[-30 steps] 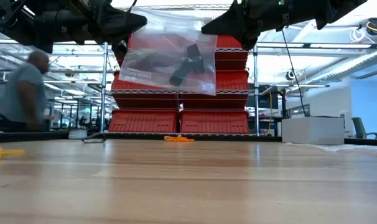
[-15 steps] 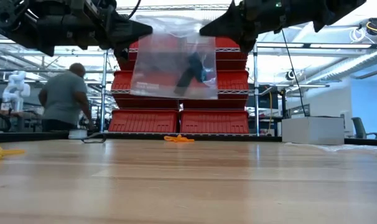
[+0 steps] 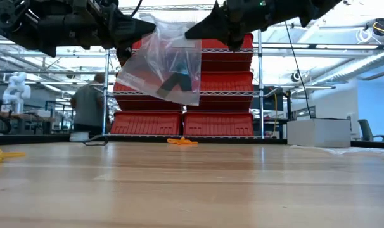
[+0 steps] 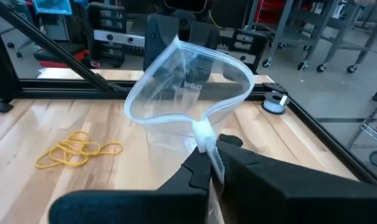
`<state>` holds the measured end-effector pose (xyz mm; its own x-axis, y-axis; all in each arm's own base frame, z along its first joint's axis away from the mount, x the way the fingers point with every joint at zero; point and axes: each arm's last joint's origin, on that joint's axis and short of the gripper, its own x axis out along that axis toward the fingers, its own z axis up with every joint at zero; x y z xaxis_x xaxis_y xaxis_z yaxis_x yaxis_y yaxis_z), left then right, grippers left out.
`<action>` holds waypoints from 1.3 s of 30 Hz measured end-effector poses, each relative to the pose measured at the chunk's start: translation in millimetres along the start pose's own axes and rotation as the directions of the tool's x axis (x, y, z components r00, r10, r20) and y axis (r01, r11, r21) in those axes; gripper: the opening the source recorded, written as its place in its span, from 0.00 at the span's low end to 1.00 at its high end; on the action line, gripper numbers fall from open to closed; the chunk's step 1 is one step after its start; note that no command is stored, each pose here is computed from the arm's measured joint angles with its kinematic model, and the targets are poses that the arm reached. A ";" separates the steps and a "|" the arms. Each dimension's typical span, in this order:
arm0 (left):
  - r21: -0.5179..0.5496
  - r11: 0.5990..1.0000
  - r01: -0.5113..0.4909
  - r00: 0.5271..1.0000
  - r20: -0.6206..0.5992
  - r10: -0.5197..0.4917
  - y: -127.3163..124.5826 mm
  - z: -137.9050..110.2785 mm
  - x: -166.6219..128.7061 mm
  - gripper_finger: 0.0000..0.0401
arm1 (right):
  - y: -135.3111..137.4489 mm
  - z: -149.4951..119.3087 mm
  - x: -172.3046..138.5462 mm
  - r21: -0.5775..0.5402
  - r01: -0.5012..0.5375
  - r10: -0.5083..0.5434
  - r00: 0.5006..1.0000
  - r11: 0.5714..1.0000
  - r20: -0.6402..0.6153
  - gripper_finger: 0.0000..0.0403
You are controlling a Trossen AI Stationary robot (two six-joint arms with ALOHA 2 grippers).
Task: Sort rubber bands
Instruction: Put the black rubber band on the zip bag
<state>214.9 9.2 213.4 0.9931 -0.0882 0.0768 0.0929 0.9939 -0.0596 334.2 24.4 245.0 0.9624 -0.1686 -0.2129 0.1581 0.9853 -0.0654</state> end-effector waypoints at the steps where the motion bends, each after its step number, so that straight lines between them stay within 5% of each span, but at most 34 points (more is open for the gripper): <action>1: 0.001 1.000 0.000 1.000 0.004 0.000 -0.1 0.4 0.0 0.00 | -0.1 1.8 0.1 0.004 0.001 -0.001 1.000 1.000 0.003 0.01; 11: 0.020 0.995 -0.100 0.994 0.046 0.099 9.9 10.3 -6.8 0.00 | -9.5 13.3 -23.5 -0.001 0.104 -0.104 0.991 0.995 -0.081 0.25; 23: 0.044 0.974 -0.221 0.975 0.046 0.219 23.0 25.7 -28.7 0.00 | -18.1 21.5 -52.6 0.087 0.099 -0.083 0.982 0.991 -0.167 0.44; 29: 0.052 0.951 -0.306 0.950 0.083 0.301 27.7 40.0 -49.1 0.00 | -22.6 -15.0 -29.8 0.232 0.080 -0.018 0.966 0.970 -0.257 0.45; 34: 0.070 0.934 -0.350 0.934 0.105 0.342 27.8 49.1 -67.2 0.00 | -19.6 -42.4 12.3 0.304 0.015 0.040 0.984 0.953 -0.173 0.45; 39: 0.066 0.909 -0.412 0.908 0.108 0.404 26.6 53.5 -83.3 0.00 | -29.6 -66.8 60.4 0.414 0.057 -0.014 0.994 0.908 -0.107 0.42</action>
<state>130.7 46.5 258.6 0.9320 0.3288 0.1528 -0.3298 0.9439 -0.0196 373.0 -16.9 169.0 0.9311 -0.1842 -0.3149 0.2899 0.8975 0.3323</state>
